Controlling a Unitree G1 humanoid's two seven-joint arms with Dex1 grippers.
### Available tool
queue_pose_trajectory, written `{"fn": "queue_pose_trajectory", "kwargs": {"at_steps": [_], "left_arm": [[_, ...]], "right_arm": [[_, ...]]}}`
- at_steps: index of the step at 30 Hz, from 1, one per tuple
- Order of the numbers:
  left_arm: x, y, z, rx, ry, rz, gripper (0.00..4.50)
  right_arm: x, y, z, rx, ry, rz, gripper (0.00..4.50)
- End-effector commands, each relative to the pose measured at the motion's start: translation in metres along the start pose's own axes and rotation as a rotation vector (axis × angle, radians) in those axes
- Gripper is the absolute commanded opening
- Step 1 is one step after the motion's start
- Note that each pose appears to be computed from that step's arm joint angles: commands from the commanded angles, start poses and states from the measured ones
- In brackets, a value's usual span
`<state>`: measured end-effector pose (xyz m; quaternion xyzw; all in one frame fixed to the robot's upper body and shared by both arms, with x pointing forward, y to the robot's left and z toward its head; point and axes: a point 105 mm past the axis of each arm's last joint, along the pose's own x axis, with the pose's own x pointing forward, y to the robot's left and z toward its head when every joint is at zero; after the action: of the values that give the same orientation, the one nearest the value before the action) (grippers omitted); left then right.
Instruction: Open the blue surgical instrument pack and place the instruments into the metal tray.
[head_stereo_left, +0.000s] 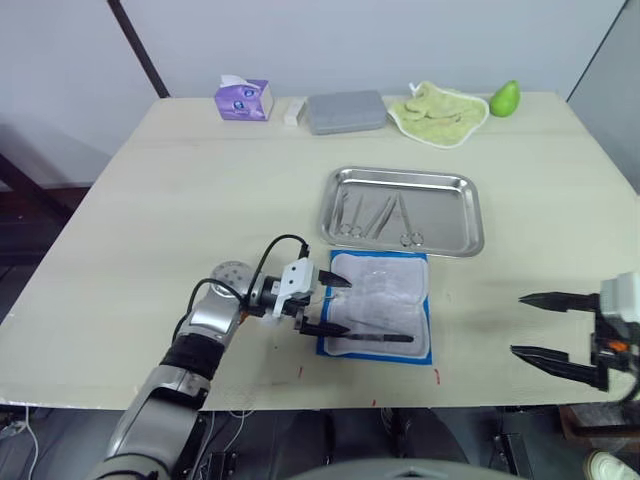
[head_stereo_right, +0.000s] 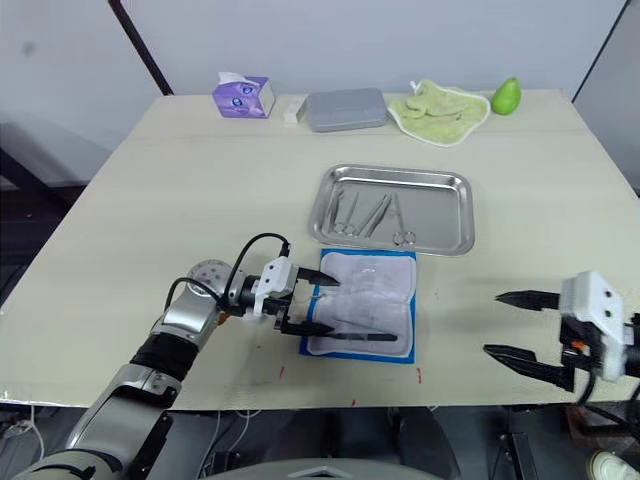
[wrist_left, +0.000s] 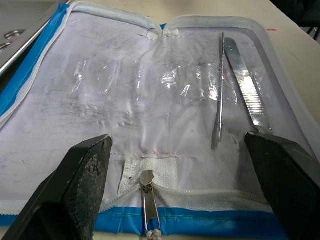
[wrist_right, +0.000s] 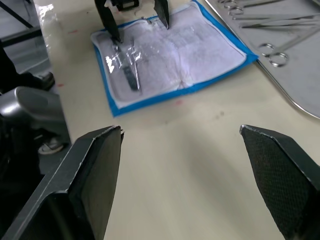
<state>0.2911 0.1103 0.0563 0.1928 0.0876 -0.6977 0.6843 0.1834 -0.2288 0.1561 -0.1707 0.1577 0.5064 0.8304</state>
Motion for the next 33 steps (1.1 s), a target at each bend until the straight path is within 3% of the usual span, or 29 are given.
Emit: {"fn": "queue_pose_trajectory", "kwargs": {"at_steps": [1, 6, 14, 15, 17, 19, 33], "left_arm": [[-0.001, -0.019, -0.038, -0.147, 0.094, -0.036, 4.5], [-0.001, -0.017, -0.036, -0.14, 0.095, -0.038, 4.5], [-0.002, -0.015, -0.033, -0.133, 0.096, -0.03, 4.5], [-0.002, -0.015, -0.033, -0.133, 0.096, -0.029, 4.5], [-0.002, -0.015, -0.033, -0.134, 0.096, -0.027, 4.5], [-0.002, -0.015, -0.033, -0.134, 0.099, -0.025, 4.5], [-0.006, -0.015, -0.04, -0.141, 0.11, -0.008, 4.5]], "right_arm": [[-0.004, 0.003, 0.013, -0.059, -0.013, 0.004, 4.13], [0.02, 0.007, 0.022, -0.074, -0.006, 0.006, 4.13], [0.099, 0.014, 0.024, -0.089, 0.02, 0.015, 4.13], [0.109, 0.015, 0.023, -0.094, 0.019, 0.026, 3.91], [0.125, 0.018, 0.02, -0.09, 0.021, 0.044, 2.84], [0.137, 0.019, 0.014, -0.125, 0.049, 0.054, 2.22], [0.159, 0.022, 0.004, -0.166, 0.081, 0.078, 2.22]]}}
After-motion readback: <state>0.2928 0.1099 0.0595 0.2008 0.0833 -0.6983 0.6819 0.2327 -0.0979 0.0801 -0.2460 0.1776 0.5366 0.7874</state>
